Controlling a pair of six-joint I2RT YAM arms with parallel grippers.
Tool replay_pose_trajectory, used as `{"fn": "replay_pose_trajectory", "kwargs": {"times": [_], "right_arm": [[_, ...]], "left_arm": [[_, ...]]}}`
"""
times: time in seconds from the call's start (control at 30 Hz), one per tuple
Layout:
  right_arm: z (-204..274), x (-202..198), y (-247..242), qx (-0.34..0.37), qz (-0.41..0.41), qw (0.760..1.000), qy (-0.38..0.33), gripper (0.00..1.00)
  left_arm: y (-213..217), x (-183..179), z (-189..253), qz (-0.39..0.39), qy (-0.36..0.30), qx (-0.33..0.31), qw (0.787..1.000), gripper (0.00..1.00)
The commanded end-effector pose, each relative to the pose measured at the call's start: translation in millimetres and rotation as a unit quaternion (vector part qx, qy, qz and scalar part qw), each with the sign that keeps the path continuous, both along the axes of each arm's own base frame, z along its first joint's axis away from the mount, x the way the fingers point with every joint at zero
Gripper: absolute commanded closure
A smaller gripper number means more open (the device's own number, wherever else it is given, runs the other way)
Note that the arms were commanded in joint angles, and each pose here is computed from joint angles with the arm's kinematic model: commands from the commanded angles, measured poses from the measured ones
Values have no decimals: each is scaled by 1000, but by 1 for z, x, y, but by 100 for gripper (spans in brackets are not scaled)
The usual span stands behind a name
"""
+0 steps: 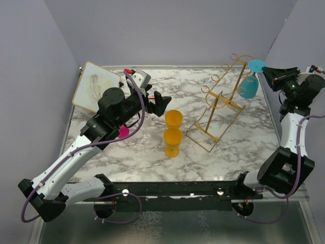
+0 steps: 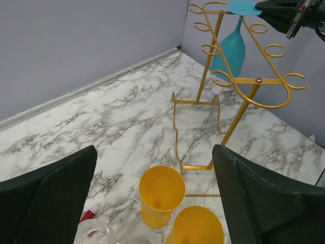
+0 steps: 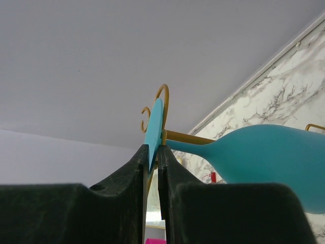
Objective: Take the wine glass off the wine glass rack
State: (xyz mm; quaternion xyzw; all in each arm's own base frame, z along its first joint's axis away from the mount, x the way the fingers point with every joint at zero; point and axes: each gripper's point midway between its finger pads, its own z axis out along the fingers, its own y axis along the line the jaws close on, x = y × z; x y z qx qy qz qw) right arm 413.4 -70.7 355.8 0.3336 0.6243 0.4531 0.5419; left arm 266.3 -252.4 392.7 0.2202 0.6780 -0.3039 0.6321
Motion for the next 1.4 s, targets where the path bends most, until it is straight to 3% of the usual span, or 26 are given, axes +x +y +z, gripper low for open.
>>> {"fn": "replay_pose_trajectory", "kwargs": {"times": [0.0, 0.6, 1.37], "right_arm": [[22, -4, 3, -5, -2, 1000, -16, 89], [41, -17, 2, 20, -37, 999, 4, 98], [51, -40, -23, 63, -165, 983, 45, 98]], "left_arm": [[-2, -2, 4, -9, -2, -11, 1000, 1], [0, -7, 9, -14, -1, -20, 1000, 1], [6, -18, 17, -20, 1, -34, 999, 1]]}}
